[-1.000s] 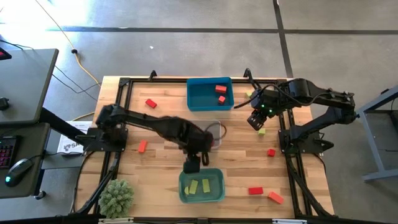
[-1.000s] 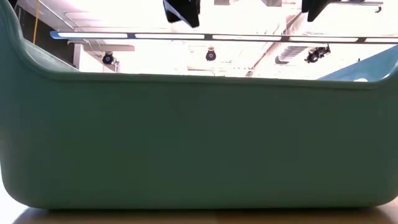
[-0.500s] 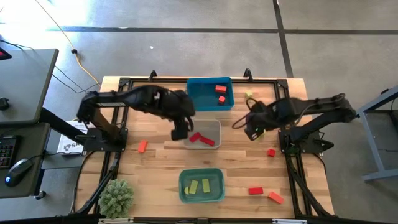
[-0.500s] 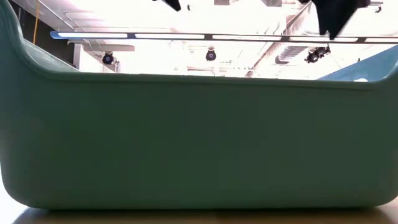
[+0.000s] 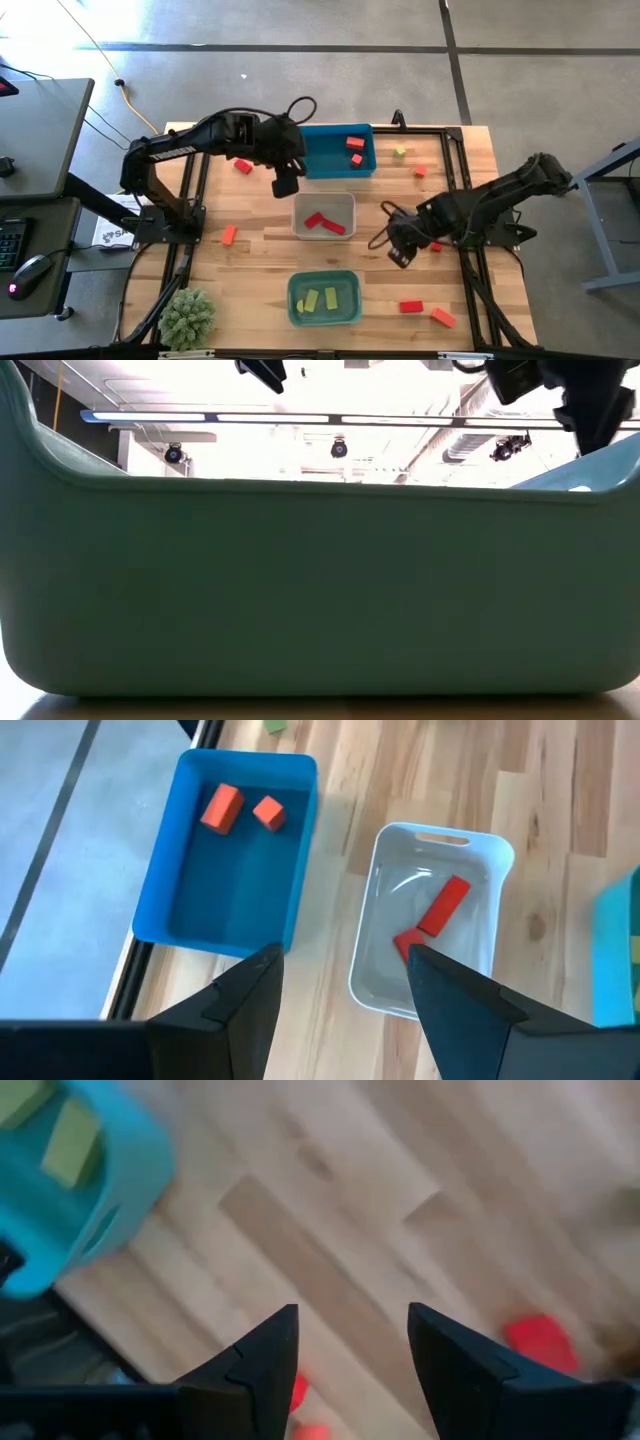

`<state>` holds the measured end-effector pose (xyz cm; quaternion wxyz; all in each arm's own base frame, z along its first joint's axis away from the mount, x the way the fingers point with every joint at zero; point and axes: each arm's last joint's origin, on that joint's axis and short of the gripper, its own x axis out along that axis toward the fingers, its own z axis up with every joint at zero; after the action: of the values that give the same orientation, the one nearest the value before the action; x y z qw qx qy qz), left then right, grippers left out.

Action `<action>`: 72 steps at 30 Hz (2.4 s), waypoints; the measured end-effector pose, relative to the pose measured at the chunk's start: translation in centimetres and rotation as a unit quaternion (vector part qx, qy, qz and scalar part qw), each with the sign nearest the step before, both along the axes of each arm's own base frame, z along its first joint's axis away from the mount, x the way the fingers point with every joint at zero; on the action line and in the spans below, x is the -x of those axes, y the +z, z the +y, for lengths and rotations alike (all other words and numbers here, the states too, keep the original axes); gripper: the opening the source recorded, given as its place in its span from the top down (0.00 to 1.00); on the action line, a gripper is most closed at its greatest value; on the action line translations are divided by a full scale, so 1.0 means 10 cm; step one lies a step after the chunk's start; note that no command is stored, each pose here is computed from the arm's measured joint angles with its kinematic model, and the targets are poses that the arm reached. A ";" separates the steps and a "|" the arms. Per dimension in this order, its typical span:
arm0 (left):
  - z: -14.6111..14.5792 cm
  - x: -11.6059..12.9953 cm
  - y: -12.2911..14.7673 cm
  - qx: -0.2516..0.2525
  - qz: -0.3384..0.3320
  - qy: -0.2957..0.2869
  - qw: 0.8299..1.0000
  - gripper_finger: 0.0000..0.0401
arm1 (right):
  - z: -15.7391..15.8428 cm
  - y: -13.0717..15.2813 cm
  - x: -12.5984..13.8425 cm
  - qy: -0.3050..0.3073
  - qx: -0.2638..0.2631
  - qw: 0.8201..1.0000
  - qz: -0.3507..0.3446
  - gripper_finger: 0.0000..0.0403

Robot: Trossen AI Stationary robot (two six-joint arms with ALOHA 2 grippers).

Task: Sort & place blocks by color
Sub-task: Put the red block into the gray bin

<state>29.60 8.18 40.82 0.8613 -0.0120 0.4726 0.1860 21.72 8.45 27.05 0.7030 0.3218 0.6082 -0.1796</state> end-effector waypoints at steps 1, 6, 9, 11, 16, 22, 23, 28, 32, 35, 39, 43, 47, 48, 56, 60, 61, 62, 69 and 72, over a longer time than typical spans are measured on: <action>0.01 0.00 0.00 0.001 0.000 0.002 1.000 0.49 | 0.04 -0.01 0.01 0.009 -0.002 1.000 -0.005 0.56; 0.06 0.02 0.00 0.005 0.000 0.007 1.000 0.49 | 0.25 -0.04 0.06 0.055 -0.006 0.998 -0.018 0.52; 0.06 0.02 0.00 0.005 0.000 0.009 1.000 0.49 | 0.38 -0.05 0.10 0.084 0.001 0.996 -0.030 0.47; 0.06 0.02 0.00 0.007 -0.001 0.012 1.000 0.49 | 0.47 -0.05 0.11 0.108 0.010 0.993 -0.050 0.43; 0.06 0.02 0.00 0.016 -0.006 0.024 1.000 0.49 | 0.74 -0.18 0.16 0.161 0.021 0.986 -0.040 0.40; 0.06 0.03 -0.01 0.029 -0.007 0.044 0.999 0.49 | 1.11 -0.43 0.17 0.245 0.030 0.968 -0.037 0.40; 0.06 0.03 -0.02 0.031 -0.005 0.047 0.998 0.49 | 1.17 -0.47 0.17 0.256 0.029 0.965 -0.041 0.40; 0.05 0.05 -0.03 0.043 0.003 0.062 0.997 0.49 | 1.35 -0.69 0.21 0.284 0.047 0.958 -0.011 0.40; 0.05 0.05 -0.03 0.047 0.000 0.070 0.996 0.49 | 1.44 -0.84 0.24 0.297 0.060 0.953 0.010 0.40; 0.05 0.05 -0.03 0.047 0.000 0.070 0.996 0.49 | 1.48 -0.93 0.25 0.305 0.069 0.950 0.023 0.40; 0.05 0.05 -0.03 0.049 -0.001 0.073 0.996 0.49 | 1.54 -1.03 0.25 0.311 0.073 0.947 0.029 0.40; 0.05 0.05 -0.03 0.048 -0.001 0.073 0.996 0.49 | 1.56 -1.14 0.24 0.313 0.083 0.945 0.046 0.40; 0.07 0.06 -0.03 0.042 0.003 0.065 0.997 0.49 | 1.58 -1.23 0.21 0.310 0.086 0.945 0.052 0.44; 0.07 0.06 -0.03 0.040 0.003 0.065 0.997 0.49 | 1.59 -1.24 0.21 0.310 0.084 0.946 0.050 0.47; 0.22 0.11 -0.03 0.022 0.012 0.076 0.997 0.49 | 1.56 -1.25 0.11 0.298 0.058 0.952 0.049 0.75; 0.33 0.15 -0.03 0.009 0.020 0.074 0.997 0.49 | 1.51 -1.24 0.06 0.286 0.059 0.955 0.050 0.75; 0.35 0.16 -0.03 0.006 0.023 0.074 0.997 0.49 | 1.49 -1.24 0.04 0.282 0.059 0.956 0.052 0.75; 0.38 0.17 -0.03 0.003 0.025 0.073 0.997 0.49 | 1.47 -1.24 0.02 0.277 0.060 0.958 0.052 0.75; 0.62 0.29 -0.03 -0.016 0.044 0.076 0.996 0.49 | 1.27 -1.17 -0.14 0.238 0.057 0.968 0.051 0.75; 0.73 0.35 -0.03 -0.024 0.053 0.080 0.995 0.49 | 1.12 -1.08 -0.20 0.214 0.066 0.973 0.050 0.75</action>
<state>26.06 15.53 40.49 0.8176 -0.0190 0.5102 0.2660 23.70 19.62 16.23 0.7134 0.1276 0.6844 -0.0806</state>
